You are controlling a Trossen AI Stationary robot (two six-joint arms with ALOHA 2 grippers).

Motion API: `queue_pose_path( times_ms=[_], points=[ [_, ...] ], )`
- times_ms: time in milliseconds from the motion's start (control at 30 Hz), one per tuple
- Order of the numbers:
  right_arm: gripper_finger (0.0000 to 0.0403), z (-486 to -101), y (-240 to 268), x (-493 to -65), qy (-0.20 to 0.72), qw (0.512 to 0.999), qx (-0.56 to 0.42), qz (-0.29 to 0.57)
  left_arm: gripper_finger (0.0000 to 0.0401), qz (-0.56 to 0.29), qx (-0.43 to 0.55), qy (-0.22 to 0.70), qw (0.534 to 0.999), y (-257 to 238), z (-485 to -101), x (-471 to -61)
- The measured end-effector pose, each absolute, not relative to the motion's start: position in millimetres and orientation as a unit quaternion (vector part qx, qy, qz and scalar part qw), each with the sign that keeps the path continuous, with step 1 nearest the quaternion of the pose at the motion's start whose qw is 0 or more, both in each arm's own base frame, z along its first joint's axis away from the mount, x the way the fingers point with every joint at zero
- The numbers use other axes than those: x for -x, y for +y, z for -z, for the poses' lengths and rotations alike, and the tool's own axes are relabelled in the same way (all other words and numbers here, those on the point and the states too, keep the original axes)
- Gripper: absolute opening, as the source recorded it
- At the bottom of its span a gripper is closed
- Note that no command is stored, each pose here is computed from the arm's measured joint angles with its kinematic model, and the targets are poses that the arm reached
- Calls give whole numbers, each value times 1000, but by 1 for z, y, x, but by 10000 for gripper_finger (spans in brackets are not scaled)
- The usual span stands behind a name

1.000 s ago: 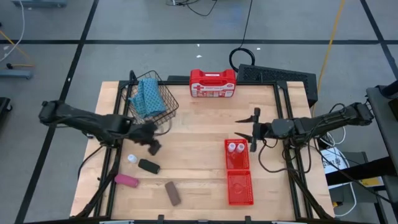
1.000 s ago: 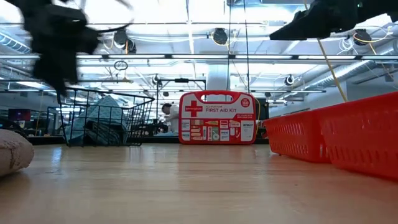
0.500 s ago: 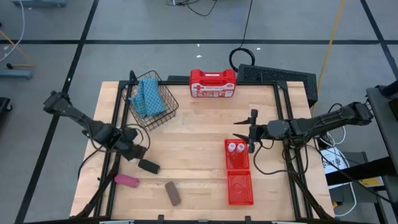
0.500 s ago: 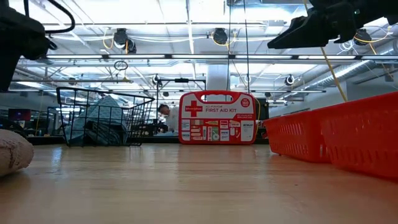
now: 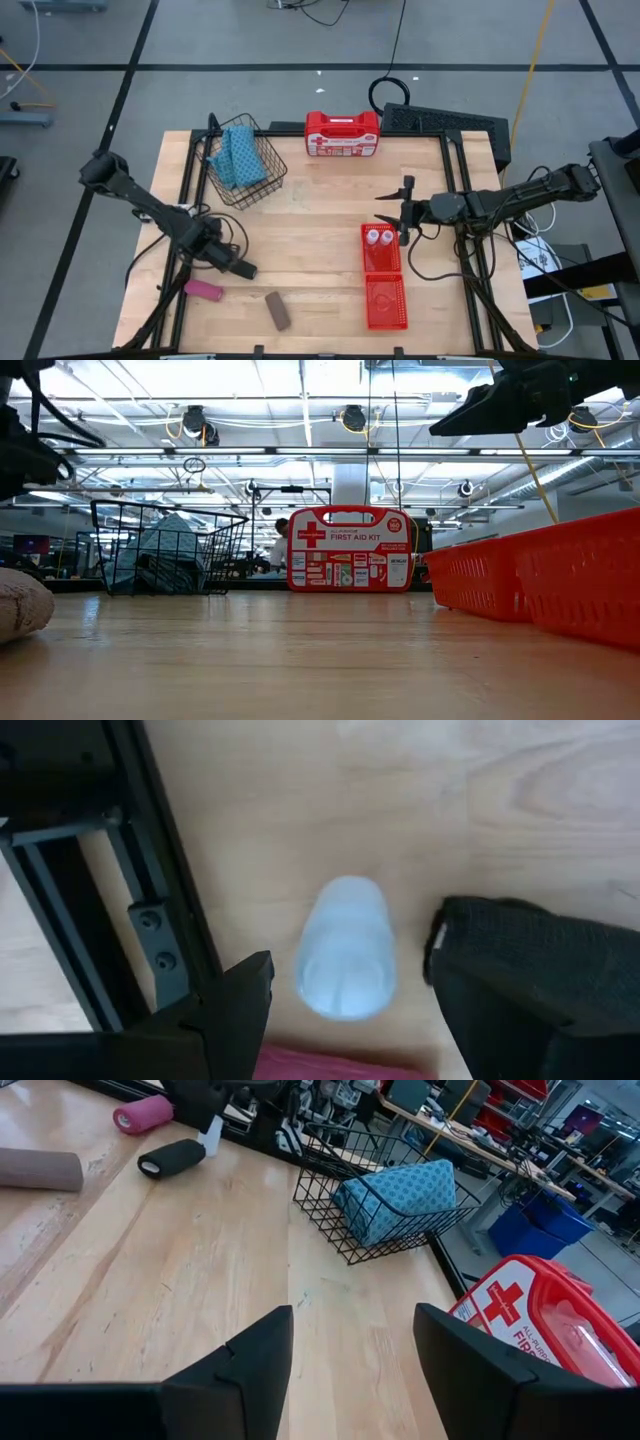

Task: Pick & Place Medicine items
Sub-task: Put the white pill bottle into the top red basket

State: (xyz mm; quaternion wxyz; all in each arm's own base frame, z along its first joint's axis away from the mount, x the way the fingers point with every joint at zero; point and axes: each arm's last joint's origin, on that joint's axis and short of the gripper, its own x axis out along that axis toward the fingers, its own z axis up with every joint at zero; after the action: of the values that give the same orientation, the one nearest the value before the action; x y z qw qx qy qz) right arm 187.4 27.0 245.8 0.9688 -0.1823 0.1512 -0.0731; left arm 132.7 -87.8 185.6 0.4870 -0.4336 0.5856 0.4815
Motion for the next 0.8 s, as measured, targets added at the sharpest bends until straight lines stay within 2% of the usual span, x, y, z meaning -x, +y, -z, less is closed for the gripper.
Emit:
queue_pose_path(
  times_ms=[233, 333, 500, 800],
  points=[
    [193, -246, 27, -187, 151, 969, 182, 73, 280, -507, 405, 568, 507, -88, -178, -137],
    [192, -246, 27, -187, 151, 969, 182, 73, 271, -504, 410, 574, 498, -89, -177, -138],
    [191, -246, 27, -187, 151, 969, 182, 73, 220, -494, 424, 609, 453, -92, -177, -136],
    [188, -246, 27, -187, 151, 969, 182, 73, 132, -501, 413, 587, 483, -90, -177, -137]
  ],
)
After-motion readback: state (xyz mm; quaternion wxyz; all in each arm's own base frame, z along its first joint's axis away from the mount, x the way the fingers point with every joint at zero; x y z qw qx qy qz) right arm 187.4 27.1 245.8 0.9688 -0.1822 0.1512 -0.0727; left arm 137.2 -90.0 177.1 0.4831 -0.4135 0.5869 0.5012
